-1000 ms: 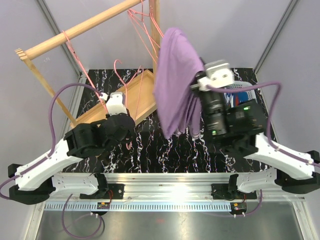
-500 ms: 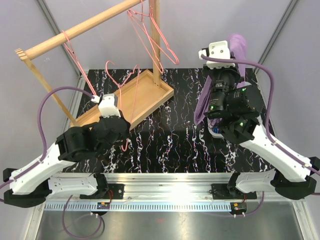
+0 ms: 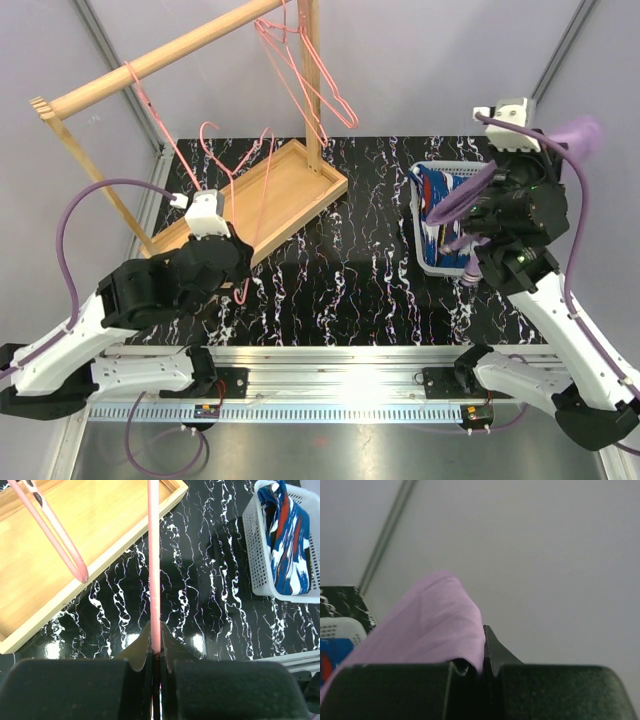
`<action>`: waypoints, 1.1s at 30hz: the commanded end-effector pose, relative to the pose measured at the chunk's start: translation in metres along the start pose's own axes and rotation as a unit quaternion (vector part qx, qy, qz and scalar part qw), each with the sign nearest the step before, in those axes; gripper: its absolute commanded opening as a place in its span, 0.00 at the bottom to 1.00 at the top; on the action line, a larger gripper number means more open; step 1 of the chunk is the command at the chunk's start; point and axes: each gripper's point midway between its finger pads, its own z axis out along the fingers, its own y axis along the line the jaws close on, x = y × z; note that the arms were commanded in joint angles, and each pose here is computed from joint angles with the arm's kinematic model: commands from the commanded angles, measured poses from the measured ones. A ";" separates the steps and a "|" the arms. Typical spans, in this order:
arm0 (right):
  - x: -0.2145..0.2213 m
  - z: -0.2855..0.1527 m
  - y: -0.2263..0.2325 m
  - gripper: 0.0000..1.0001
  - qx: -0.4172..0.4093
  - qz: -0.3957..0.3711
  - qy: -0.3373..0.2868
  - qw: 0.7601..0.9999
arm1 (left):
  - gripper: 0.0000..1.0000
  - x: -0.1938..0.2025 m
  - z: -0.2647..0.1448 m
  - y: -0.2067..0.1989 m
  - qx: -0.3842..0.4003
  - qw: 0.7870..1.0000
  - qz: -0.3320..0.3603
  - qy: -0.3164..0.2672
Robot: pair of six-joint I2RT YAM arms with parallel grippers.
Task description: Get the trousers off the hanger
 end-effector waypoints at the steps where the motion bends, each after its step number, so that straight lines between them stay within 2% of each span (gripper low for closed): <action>1: 0.022 0.004 -0.029 0.00 0.034 -0.002 0.032 0.999 | 0.00 -0.008 -0.001 -0.002 0.007 1.000 -0.001 -0.015; 6: 0.065 0.007 -0.034 0.00 0.051 -0.061 0.072 0.994 | 0.00 -0.004 -0.004 -0.003 0.033 0.999 -0.003 -0.015; 13: 0.164 0.019 0.034 0.00 0.018 -0.142 0.157 0.977 | 0.00 0.010 0.000 -0.013 0.068 0.998 0.008 -0.001; 16: 0.177 0.026 0.057 0.00 0.021 -0.143 0.159 0.977 | 0.00 0.013 0.000 -0.013 0.073 0.997 0.014 0.004; 22: 0.170 0.047 0.088 0.00 0.003 -0.151 0.166 0.974 | 0.00 0.018 0.000 -0.012 0.083 0.996 0.014 0.004; 33: 0.152 0.098 0.165 0.00 -0.030 -0.228 0.162 0.960 | 0.00 0.016 -0.004 -0.001 0.075 0.997 0.009 -0.005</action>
